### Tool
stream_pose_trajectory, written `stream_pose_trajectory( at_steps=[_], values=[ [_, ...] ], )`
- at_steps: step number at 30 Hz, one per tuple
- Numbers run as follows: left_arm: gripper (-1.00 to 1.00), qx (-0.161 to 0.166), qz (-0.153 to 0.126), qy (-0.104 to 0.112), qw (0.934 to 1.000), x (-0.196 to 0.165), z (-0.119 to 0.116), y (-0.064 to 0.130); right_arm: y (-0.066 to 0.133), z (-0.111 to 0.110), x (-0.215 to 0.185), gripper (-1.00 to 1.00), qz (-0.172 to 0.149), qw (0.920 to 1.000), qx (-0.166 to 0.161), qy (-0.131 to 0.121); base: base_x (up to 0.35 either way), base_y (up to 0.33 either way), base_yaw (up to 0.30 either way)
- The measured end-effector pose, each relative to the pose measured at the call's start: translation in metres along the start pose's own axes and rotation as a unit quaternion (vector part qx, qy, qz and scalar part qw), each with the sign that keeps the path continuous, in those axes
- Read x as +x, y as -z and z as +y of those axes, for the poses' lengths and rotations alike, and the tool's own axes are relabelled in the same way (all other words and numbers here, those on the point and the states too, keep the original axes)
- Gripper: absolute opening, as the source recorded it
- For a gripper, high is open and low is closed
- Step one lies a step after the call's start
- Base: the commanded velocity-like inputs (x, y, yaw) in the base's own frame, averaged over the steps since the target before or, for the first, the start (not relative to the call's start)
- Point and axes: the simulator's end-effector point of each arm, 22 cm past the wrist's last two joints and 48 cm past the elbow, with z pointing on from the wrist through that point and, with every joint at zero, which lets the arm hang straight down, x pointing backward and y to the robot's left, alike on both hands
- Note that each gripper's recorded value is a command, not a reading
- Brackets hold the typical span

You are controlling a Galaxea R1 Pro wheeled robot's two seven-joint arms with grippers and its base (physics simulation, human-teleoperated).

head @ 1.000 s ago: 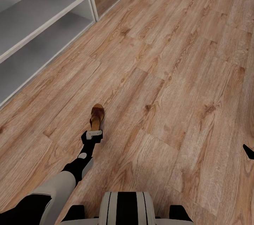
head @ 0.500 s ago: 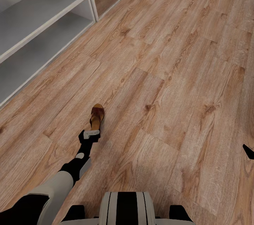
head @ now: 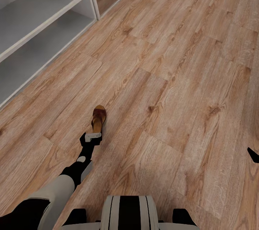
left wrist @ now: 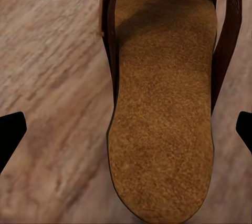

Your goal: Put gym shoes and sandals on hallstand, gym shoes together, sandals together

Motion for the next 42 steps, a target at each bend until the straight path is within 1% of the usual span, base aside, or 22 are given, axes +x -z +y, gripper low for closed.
stream_pose_trajectory(
  at_steps=[15,42],
  values=[
    [1.00,0.003,0.010,0.001,0.9999,0.014,-0.005,-0.001,-0.004,0.002,0.009,1.00,0.010,0.9999,-0.001,0.003,0.000,0.000,0.000],
    [1.00,0.007,0.014,0.003,0.9999,0.019,-0.013,-0.002,-0.007,0.005,0.013,1.00,0.015,0.9999,-0.003,0.006,0.000,0.000,0.000]
  ],
)
